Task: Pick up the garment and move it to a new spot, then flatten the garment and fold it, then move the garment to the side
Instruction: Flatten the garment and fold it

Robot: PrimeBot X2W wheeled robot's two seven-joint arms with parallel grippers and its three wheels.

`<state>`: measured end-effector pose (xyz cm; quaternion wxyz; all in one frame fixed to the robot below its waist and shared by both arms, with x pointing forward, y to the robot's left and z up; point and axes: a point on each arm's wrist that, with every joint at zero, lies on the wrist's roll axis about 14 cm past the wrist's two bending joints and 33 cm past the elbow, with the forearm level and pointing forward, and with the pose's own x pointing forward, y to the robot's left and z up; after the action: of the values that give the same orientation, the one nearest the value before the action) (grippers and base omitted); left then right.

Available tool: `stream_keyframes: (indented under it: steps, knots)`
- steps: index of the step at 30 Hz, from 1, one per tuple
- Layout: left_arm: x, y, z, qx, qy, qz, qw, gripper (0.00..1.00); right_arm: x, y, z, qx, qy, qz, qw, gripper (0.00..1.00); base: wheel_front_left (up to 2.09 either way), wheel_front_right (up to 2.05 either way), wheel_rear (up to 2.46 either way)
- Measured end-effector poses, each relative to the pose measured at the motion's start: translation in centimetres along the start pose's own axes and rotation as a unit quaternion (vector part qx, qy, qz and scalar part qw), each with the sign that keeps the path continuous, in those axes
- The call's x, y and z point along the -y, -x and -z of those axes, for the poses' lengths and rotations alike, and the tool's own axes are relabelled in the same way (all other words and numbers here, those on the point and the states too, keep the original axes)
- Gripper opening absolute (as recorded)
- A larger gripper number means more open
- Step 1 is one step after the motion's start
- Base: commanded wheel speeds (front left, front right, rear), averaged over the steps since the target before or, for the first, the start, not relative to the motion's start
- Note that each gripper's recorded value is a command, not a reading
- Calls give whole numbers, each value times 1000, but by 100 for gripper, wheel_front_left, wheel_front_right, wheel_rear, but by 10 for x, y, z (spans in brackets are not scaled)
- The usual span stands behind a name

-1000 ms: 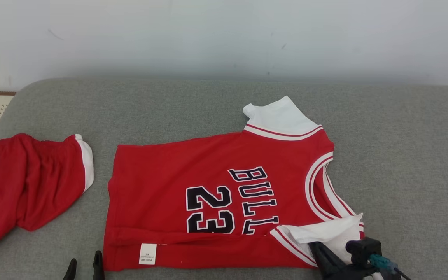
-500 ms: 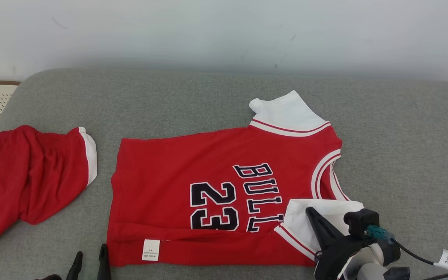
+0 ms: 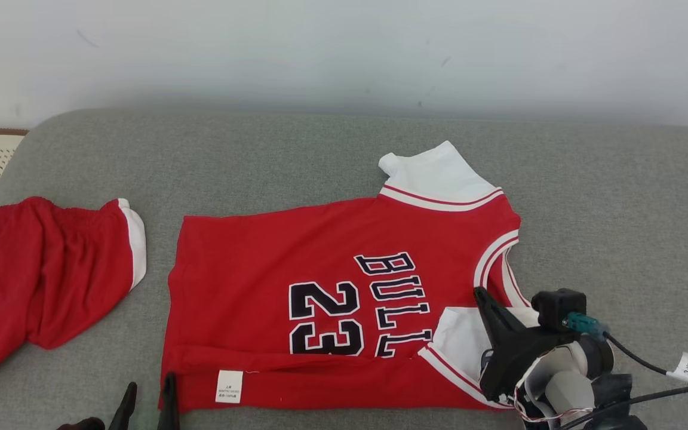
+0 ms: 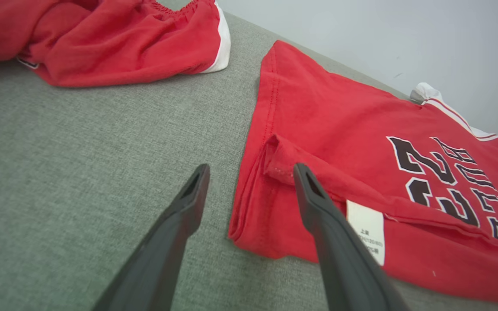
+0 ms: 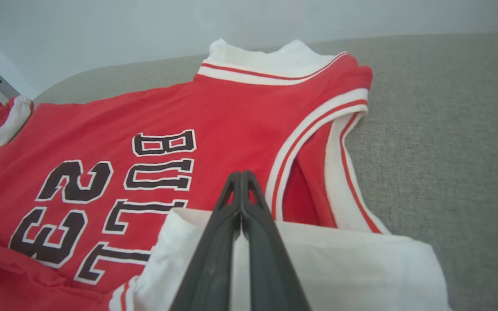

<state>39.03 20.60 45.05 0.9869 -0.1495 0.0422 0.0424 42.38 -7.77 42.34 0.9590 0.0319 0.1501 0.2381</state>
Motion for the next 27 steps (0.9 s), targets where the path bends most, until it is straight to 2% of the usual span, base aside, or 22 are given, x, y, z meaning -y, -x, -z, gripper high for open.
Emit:
stream_keyframes:
  steps: [5,15,19,20,21,22,23,27]
  knots:
    - [7,-1,-2,4,-3,10,1000,100,7,5,-34,58,-3,11,998,0,0,0,0]
    - [20,-1,-11,18,-12,27,999,100,40,48,-58,123,21,76,989,1,0,0,0]
    - [24,-3,-13,21,-16,30,999,100,51,64,-58,136,22,104,985,36,0,0,0]
    - [25,-4,-13,21,-17,31,999,100,51,66,-56,135,21,107,985,40,0,0,0]
    - [25,-4,-13,21,-17,32,999,100,52,68,-52,133,17,112,985,49,0,0,0]
    - [25,-5,-13,21,-18,31,999,100,52,70,-47,129,15,115,985,78,0,0,0]
    - [25,-5,-12,20,-19,30,999,100,53,72,-44,126,12,119,985,100,0,0,0]
    - [26,-7,-10,17,-25,31,999,100,54,76,-34,120,0,131,984,100,0,0,0]
